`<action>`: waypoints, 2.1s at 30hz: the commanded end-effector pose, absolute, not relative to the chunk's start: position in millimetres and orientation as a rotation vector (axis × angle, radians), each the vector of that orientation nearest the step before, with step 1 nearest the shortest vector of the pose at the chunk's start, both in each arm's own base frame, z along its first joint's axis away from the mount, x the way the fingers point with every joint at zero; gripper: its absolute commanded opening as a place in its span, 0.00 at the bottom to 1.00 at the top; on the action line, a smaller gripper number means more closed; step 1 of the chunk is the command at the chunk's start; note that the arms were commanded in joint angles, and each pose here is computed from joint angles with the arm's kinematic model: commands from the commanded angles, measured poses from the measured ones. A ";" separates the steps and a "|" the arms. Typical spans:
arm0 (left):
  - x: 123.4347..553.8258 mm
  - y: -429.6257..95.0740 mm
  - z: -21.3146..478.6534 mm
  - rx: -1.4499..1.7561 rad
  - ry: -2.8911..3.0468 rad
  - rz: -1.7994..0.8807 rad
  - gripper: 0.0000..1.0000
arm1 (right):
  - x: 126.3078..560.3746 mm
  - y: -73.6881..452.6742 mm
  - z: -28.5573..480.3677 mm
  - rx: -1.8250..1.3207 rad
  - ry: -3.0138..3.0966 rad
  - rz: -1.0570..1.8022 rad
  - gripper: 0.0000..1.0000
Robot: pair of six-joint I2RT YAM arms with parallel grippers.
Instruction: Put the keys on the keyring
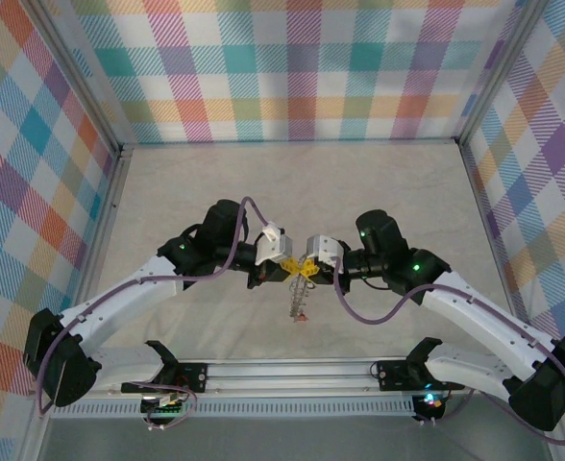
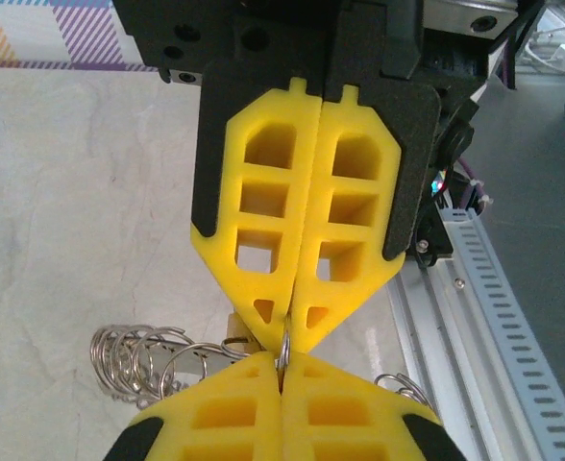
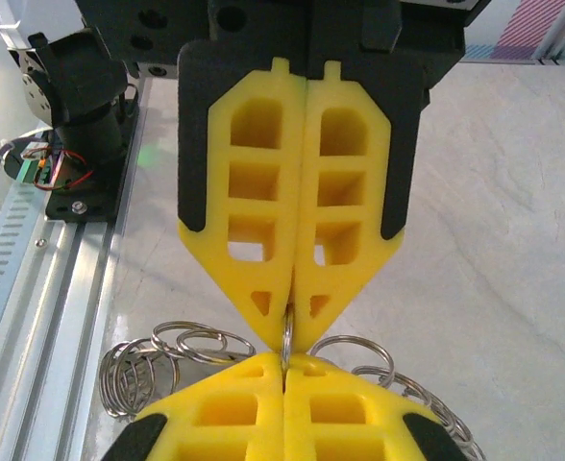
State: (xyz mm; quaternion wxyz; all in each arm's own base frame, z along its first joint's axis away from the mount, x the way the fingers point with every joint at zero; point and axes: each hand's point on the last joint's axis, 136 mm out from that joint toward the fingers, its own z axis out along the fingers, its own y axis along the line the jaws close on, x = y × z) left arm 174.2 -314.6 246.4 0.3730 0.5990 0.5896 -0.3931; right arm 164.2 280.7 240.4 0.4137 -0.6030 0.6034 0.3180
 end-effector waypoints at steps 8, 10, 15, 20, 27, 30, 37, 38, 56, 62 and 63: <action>171.0 -316.9 268.5 1.484 1.451 -1.018 0.00 | 167.3 282.9 267.6 -1.453 1.412 0.772 0.23; 173.4 -315.8 276.0 1.434 1.441 -1.036 0.00 | 164.8 279.4 267.5 -1.443 1.409 0.766 0.24; 175.9 -315.2 294.0 1.332 1.389 -1.103 0.00 | 159.1 272.2 264.2 -1.426 1.420 0.764 0.25; 174.8 -319.1 300.8 1.316 1.353 -1.151 0.00 | 155.5 270.9 264.0 -1.420 1.421 0.782 0.24; 173.6 -319.4 313.4 1.278 1.294 -1.174 0.00 | 153.2 275.8 263.6 -1.426 1.409 0.826 0.19; 173.5 -319.0 313.5 1.271 1.291 -1.174 0.00 | 152.8 278.8 264.7 -1.417 1.399 0.852 0.17; 176.8 -316.4 315.9 1.212 1.286 -1.169 0.00 | 154.6 281.4 267.7 -1.372 1.380 0.877 0.22; 178.8 -316.2 315.6 1.192 1.292 -1.169 0.00 | 155.3 281.3 267.7 -1.365 1.380 0.877 0.23; 169.8 -311.6 318.7 1.193 1.245 -1.188 0.00 | 155.8 265.0 253.4 -1.333 1.454 0.826 0.41; 167.0 -313.9 321.6 1.218 1.224 -1.204 0.00 | 154.9 268.5 251.8 -1.316 1.462 0.876 0.41; 166.7 -314.4 321.2 1.222 1.224 -1.208 0.00 | 155.7 269.1 251.6 -1.311 1.465 0.881 0.42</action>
